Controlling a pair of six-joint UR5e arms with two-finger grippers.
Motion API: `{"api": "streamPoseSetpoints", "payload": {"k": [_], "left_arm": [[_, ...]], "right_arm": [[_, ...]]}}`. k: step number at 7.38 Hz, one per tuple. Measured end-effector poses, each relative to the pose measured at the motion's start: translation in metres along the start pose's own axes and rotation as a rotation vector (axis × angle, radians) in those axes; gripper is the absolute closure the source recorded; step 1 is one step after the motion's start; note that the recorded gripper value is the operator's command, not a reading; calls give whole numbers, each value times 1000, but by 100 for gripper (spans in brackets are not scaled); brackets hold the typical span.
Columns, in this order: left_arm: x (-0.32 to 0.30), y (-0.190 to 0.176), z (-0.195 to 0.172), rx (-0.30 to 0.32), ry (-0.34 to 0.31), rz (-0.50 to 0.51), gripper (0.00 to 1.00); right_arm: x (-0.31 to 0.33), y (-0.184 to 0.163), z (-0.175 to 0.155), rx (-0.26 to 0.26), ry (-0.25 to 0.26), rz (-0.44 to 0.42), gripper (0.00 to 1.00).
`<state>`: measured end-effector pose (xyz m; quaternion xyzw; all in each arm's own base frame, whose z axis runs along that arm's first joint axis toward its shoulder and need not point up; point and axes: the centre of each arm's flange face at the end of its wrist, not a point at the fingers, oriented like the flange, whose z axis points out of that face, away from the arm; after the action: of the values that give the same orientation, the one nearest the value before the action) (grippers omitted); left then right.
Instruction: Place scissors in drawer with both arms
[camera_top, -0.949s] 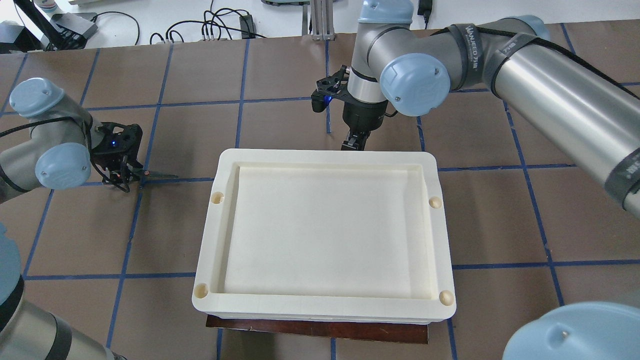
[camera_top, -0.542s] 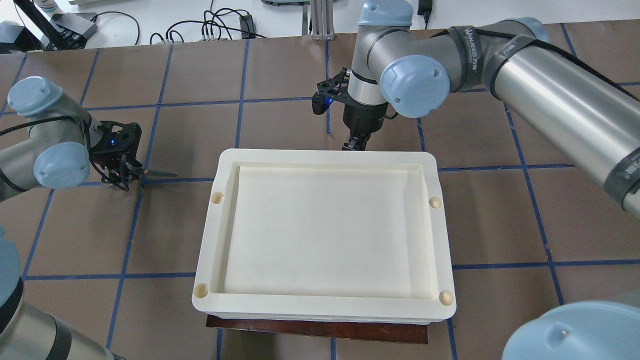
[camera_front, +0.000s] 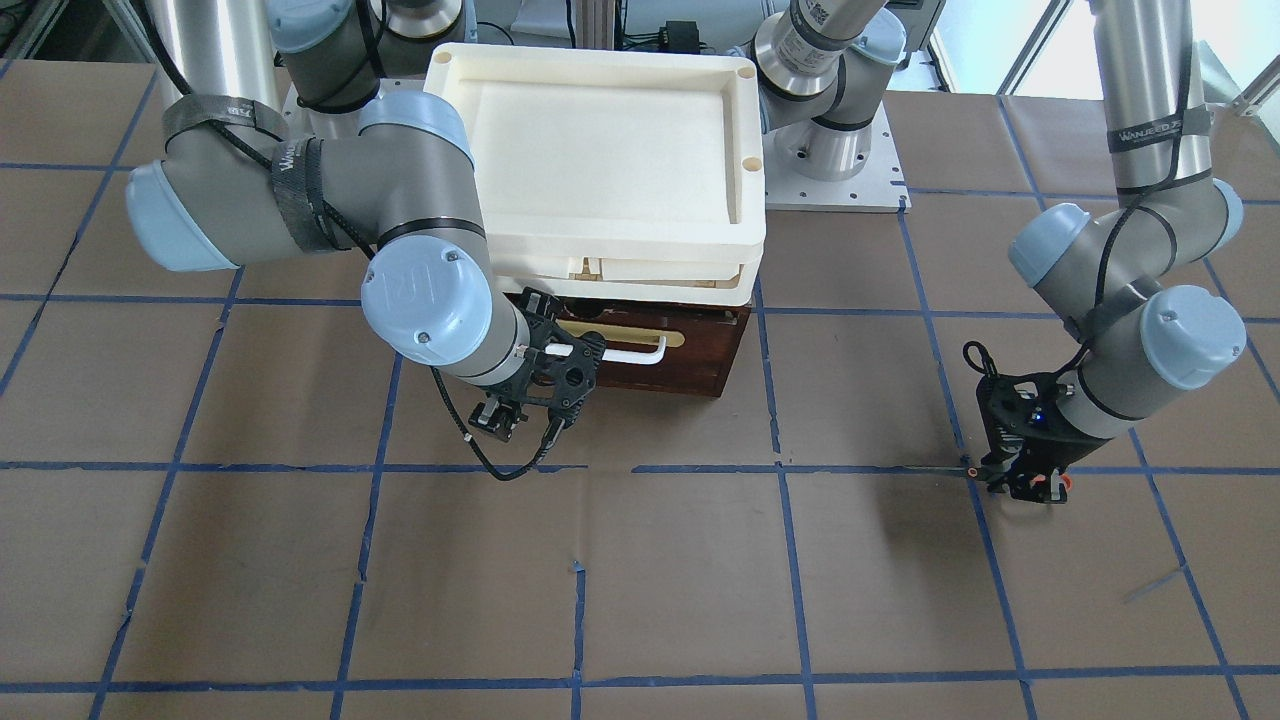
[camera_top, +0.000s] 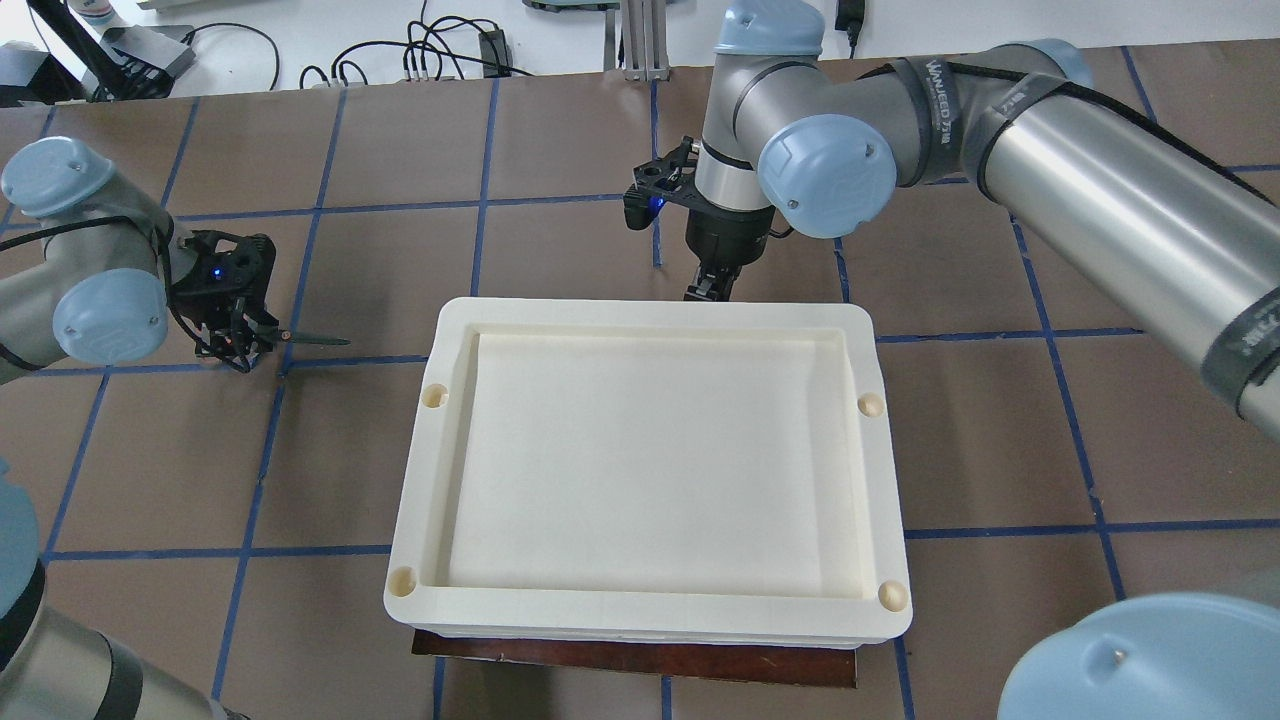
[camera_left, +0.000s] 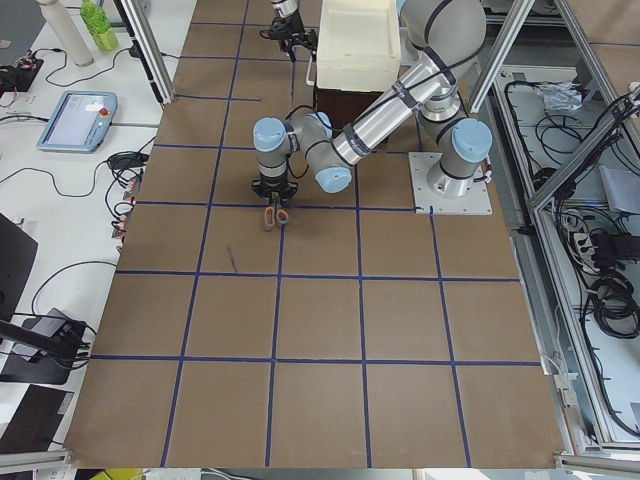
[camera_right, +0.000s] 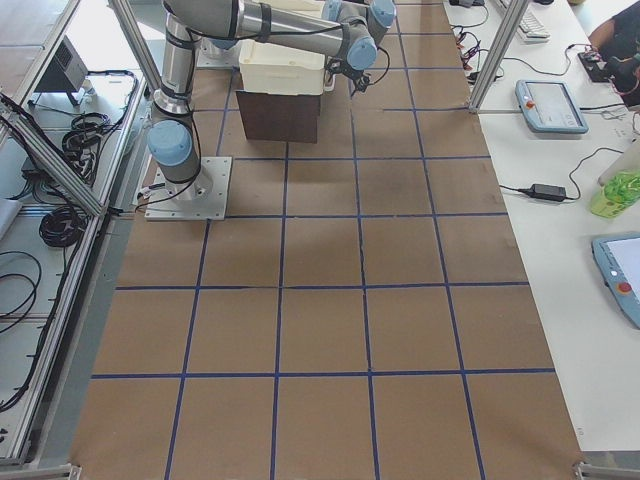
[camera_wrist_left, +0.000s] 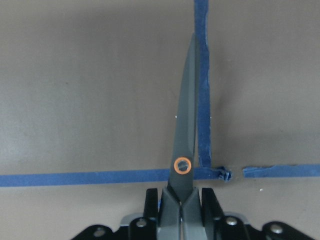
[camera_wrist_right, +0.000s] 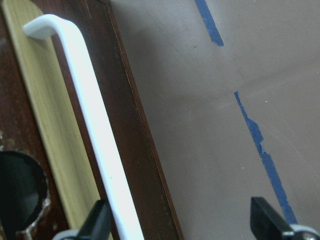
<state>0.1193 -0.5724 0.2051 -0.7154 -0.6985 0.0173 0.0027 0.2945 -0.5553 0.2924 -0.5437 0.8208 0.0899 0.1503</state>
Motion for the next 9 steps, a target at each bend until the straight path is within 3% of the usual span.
{"api": "streamPoseSetpoints", "payload": {"k": [9], "left_arm": [[-4,-15,-40,9,-18,4,84]], "right_arm": [[1,2,9,-3,4,-14,0]]}}
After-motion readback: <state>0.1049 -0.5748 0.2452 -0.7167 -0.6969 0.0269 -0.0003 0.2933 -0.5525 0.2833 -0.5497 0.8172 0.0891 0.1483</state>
